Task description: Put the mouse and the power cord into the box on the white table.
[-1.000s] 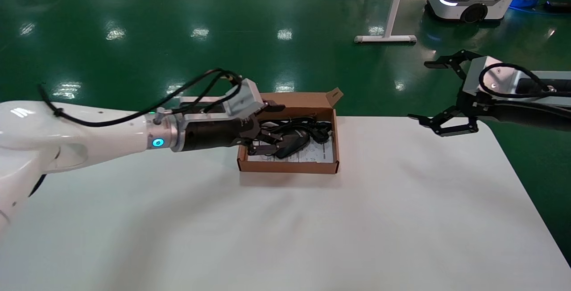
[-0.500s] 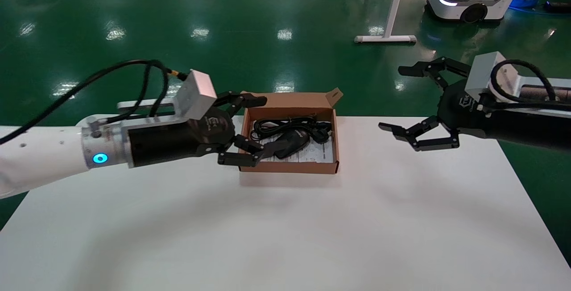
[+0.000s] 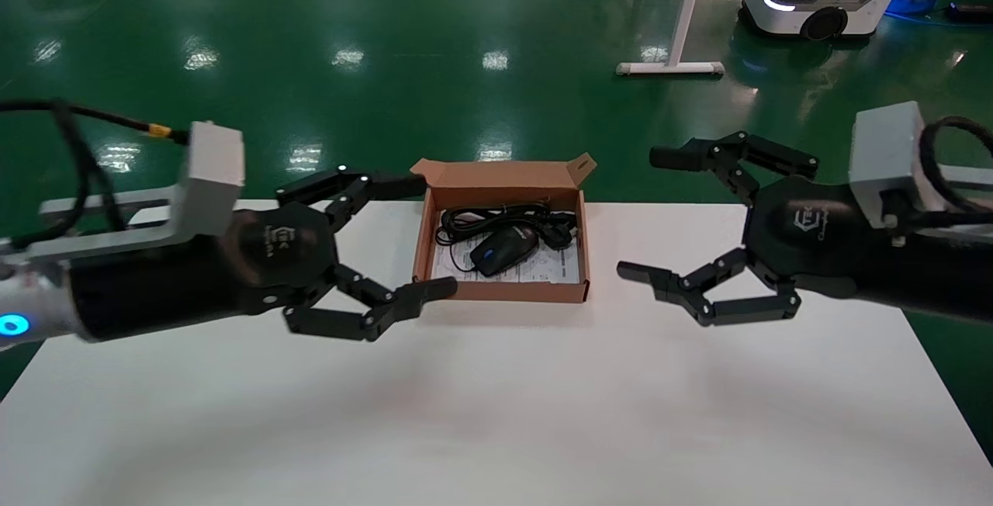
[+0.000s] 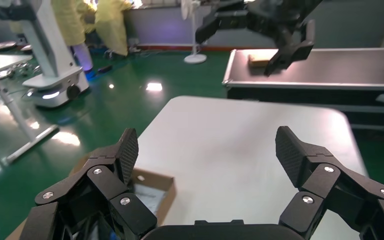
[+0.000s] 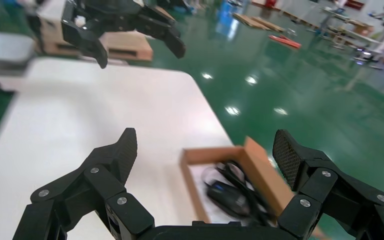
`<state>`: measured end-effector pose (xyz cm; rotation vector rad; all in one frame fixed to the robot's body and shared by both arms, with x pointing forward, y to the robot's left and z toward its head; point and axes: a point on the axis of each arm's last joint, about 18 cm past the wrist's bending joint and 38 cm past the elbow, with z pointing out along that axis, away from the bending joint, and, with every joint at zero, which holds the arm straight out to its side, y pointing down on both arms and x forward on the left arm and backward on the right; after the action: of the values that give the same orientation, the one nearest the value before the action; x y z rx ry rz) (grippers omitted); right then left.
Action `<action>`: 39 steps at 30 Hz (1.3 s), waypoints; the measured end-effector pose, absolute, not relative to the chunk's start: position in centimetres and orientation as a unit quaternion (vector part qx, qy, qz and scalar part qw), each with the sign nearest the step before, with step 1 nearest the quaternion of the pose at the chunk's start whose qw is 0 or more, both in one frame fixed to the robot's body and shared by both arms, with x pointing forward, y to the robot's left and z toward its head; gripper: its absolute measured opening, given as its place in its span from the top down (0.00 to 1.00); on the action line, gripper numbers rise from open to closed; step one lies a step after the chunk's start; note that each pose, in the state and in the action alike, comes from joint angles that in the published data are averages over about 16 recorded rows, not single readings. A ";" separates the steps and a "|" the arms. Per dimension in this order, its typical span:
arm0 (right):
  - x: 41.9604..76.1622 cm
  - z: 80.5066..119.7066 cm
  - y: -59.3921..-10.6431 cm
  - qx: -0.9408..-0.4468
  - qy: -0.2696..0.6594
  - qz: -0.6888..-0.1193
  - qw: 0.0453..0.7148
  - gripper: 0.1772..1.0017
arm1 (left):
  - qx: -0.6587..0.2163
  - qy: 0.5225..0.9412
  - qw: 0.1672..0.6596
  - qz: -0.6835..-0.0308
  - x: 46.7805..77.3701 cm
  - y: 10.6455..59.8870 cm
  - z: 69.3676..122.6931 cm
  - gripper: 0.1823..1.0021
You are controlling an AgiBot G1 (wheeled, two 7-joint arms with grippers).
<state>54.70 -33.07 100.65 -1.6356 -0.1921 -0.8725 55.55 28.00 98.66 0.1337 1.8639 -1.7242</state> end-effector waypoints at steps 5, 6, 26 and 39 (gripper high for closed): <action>52.5 100.2 -32.1 -0.703 -0.089 -0.335 0.621 0.00 | 0.069 0.699 0.276 -0.656 52.4 28.9 98.9 0.00; 52.0 100.1 -31.9 -0.703 -0.090 -0.327 0.626 0.00 | 0.073 0.699 0.272 -0.657 51.8 29.1 99.0 0.00; 46.9 99.1 -30.0 -0.705 -0.107 -0.234 0.661 0.00 | 0.107 0.705 0.241 -0.658 47.0 30.0 99.2 0.00; 47.4 99.2 -30.2 -0.704 -0.103 -0.242 0.659 0.00 | 0.103 0.705 0.243 -0.659 47.4 30.0 99.2 0.00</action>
<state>47.36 -30.17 99.18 -1.5945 -0.2334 -0.5471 47.36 30.02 99.22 0.2824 1.9259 -1.7999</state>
